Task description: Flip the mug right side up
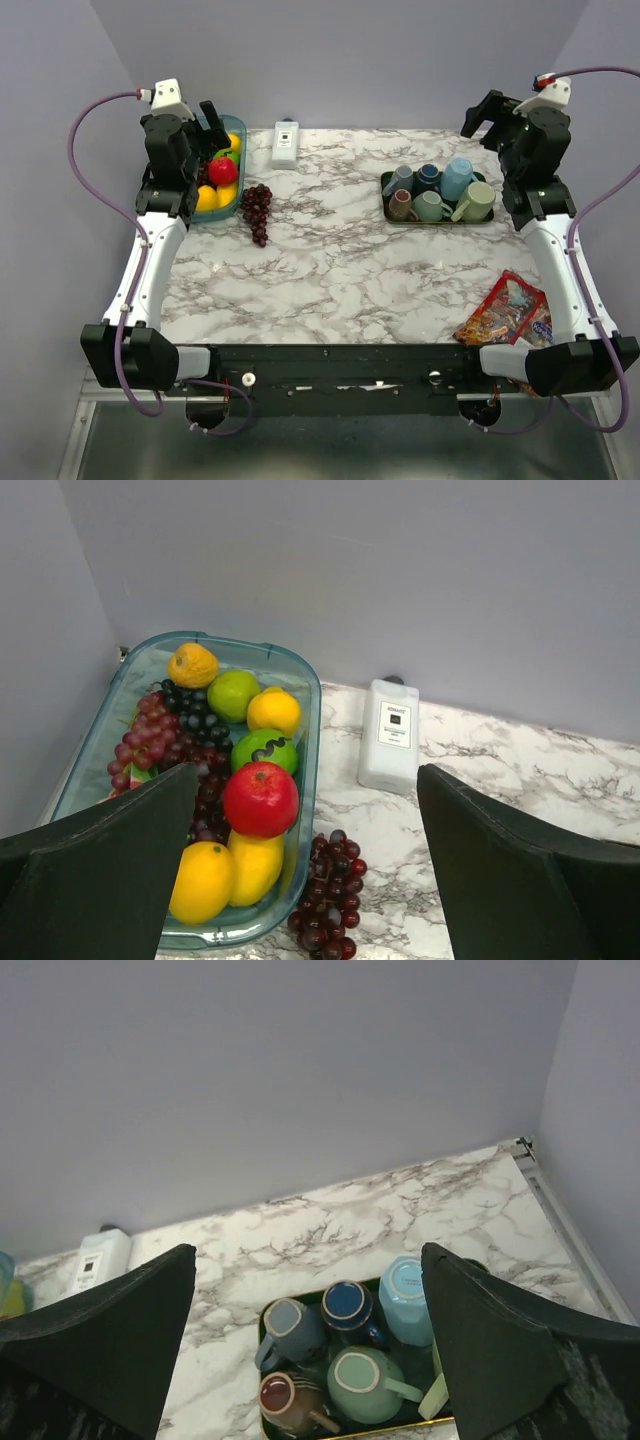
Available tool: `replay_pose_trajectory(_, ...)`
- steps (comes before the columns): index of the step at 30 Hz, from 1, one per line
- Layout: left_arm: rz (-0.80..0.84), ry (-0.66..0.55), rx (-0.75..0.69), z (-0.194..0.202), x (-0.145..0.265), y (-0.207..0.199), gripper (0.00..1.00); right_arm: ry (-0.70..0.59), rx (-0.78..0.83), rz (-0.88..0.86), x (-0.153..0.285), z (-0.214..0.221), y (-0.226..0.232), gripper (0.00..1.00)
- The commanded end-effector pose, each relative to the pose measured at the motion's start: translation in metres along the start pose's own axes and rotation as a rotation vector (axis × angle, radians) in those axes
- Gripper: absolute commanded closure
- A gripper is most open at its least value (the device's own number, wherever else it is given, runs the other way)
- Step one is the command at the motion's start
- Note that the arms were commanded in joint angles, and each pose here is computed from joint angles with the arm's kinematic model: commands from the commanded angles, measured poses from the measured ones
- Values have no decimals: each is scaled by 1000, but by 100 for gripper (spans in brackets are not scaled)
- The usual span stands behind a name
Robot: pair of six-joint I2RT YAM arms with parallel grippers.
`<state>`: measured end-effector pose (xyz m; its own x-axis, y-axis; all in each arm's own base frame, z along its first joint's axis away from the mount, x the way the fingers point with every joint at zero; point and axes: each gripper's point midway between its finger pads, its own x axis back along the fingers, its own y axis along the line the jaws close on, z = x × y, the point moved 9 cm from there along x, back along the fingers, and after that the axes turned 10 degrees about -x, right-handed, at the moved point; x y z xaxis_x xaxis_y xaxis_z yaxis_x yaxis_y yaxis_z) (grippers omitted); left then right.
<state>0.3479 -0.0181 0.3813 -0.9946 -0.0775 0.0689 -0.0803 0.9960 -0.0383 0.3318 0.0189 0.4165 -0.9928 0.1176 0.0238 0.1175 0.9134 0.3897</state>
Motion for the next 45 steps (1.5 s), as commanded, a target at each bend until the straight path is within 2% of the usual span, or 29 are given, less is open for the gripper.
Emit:
replay_pose_trajectory(1, 38, -14, -18, -3, -3, -3, 1, 58, 45, -77, 4, 11, 1, 0)
replay_pose_trajectory(3, 44, -4, -31, 0, -3, -3, 1, 137, 113, -200, 2, 21, 8, 0)
replay_pose_trajectory(6, 51, 19, -41, 9, -3, -3, 1, 255, 189, -291, -7, 39, 10, 0)
replay_pose_trajectory(15, 31, 64, -49, 31, -1, 0, 1, 511, 357, -275, -37, 91, -11, 1)
replay_pose_trajectory(20, 66, 91, -64, 43, 0, -2, 1, 705, 359, -320, -51, 117, -13, 2)
replay_pose_trajectory(26, 104, 104, -54, 48, -6, -6, 1, 872, 416, -322, -57, 159, -30, 5)
replay_pose_trajectory(30, 125, 110, -47, 51, -8, -8, 1, 932, 527, -383, -52, 190, -39, 8)
replay_pose_trajectory(37, 125, 110, -46, 54, -11, -9, 1, 1007, 564, -507, -43, 225, -22, 17)
replay_pose_trajectory(38, 122, 113, -46, 55, -12, -8, 1, 1019, 570, -505, -42, 231, -21, 20)
replay_pose_trajectory(39, 119, 113, -48, 55, -12, -8, 1, 1027, 570, -476, -44, 235, -20, 30)
replay_pose_trajectory(40, 119, 116, -48, 57, -12, -8, 1, 1030, 562, -468, -46, 236, -19, 34)
replay_pose_trajectory(42, 121, 119, -47, 58, -12, -8, 1, 1052, 567, -421, -50, 245, -23, 38)
replay_pose_trajectory(45, 127, 123, -46, 58, -12, -9, 1, 1054, 608, -389, -51, 250, -29, 39)
